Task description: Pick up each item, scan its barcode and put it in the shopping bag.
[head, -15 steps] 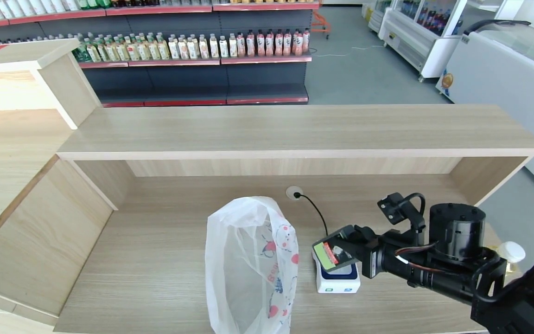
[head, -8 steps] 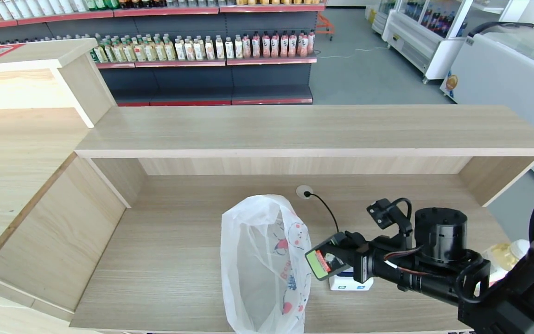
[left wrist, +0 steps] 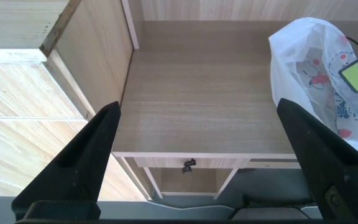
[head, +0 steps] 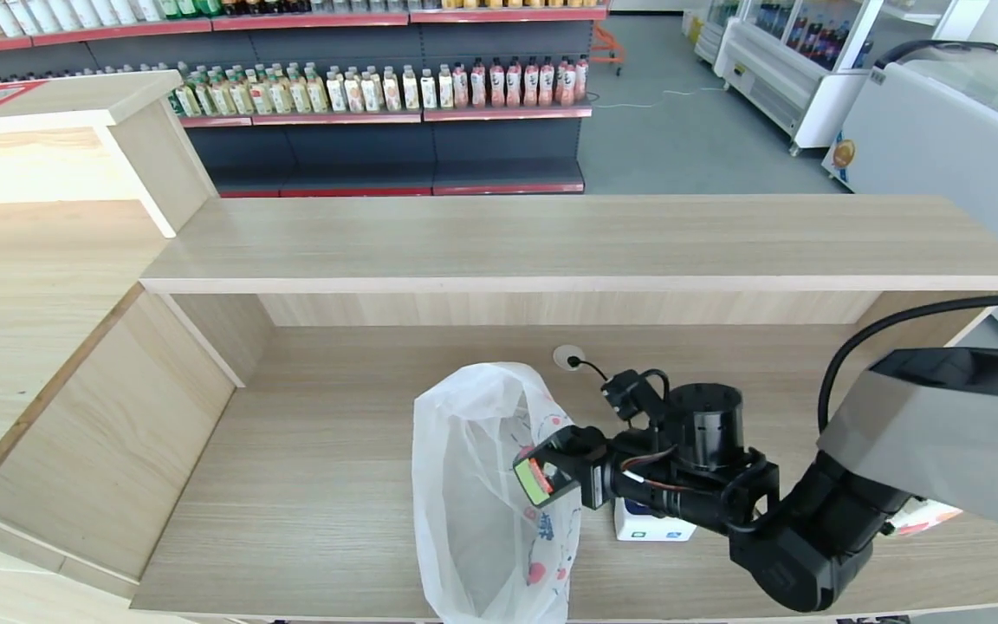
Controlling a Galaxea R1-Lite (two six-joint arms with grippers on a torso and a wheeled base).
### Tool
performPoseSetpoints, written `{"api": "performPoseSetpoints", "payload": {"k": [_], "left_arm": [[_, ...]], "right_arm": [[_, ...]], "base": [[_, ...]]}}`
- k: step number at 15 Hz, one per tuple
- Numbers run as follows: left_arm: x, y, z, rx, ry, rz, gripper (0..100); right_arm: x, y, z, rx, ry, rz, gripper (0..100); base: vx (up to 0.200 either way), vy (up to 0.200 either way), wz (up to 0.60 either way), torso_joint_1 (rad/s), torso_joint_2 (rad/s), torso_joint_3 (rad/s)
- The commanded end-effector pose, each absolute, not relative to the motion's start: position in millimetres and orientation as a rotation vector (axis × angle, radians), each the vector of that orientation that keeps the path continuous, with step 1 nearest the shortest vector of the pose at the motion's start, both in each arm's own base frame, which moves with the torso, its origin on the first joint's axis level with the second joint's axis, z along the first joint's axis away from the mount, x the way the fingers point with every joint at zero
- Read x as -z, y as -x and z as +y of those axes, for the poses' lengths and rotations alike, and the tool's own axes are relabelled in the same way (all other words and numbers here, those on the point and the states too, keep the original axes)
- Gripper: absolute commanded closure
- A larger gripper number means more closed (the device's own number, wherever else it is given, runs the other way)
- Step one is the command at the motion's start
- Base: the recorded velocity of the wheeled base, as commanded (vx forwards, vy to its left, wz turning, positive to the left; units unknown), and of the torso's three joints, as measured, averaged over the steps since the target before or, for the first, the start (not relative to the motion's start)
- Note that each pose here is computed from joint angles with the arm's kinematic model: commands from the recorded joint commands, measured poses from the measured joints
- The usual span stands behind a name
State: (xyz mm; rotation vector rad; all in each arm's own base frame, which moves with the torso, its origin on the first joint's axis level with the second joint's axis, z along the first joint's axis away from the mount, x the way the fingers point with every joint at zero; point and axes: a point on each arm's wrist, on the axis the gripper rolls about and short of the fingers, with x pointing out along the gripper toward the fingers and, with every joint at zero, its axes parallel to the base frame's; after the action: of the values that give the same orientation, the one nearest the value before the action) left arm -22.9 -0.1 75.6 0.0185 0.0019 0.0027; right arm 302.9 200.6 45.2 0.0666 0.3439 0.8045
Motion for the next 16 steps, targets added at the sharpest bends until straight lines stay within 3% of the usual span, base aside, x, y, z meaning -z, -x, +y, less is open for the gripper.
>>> {"api": "performPoseSetpoints", "payload": {"k": [1, 6, 13, 14, 16], "left_arm": [[-76, 23, 0, -0.003, -0.023, 0.002, 0], [-76, 23, 0, -0.005, -0.031, 0.002, 0], [-76, 23, 0, -0.005, -0.031, 0.002, 0], [-76, 23, 0, -0.005, -0.031, 0.002, 0], [-76, 23, 0, -0.005, -0.031, 0.002, 0]], "right_arm": [[-19, -314, 224, -0.844, -0.023, 0.354, 100], [5, -336, 241, -0.765, 0.084, 0.298, 100], [12, -338, 241, -0.775, 0.19, 0.292, 100], [12, -338, 240, -0.775, 0.19, 0.293, 0], [1, -338, 241, -0.791, 0.17, 0.268, 0]], "base": [[0.0, 0.0, 0.0, 0.0, 0.0, 0.0], [0.0, 0.0, 0.0, 0.0, 0.0, 0.0], [0.0, 0.0, 0.0, 0.0, 0.0, 0.0], [0.0, 0.0, 0.0, 0.0, 0.0, 0.0], [0.0, 0.0, 0.0, 0.0, 0.0, 0.0]]}}
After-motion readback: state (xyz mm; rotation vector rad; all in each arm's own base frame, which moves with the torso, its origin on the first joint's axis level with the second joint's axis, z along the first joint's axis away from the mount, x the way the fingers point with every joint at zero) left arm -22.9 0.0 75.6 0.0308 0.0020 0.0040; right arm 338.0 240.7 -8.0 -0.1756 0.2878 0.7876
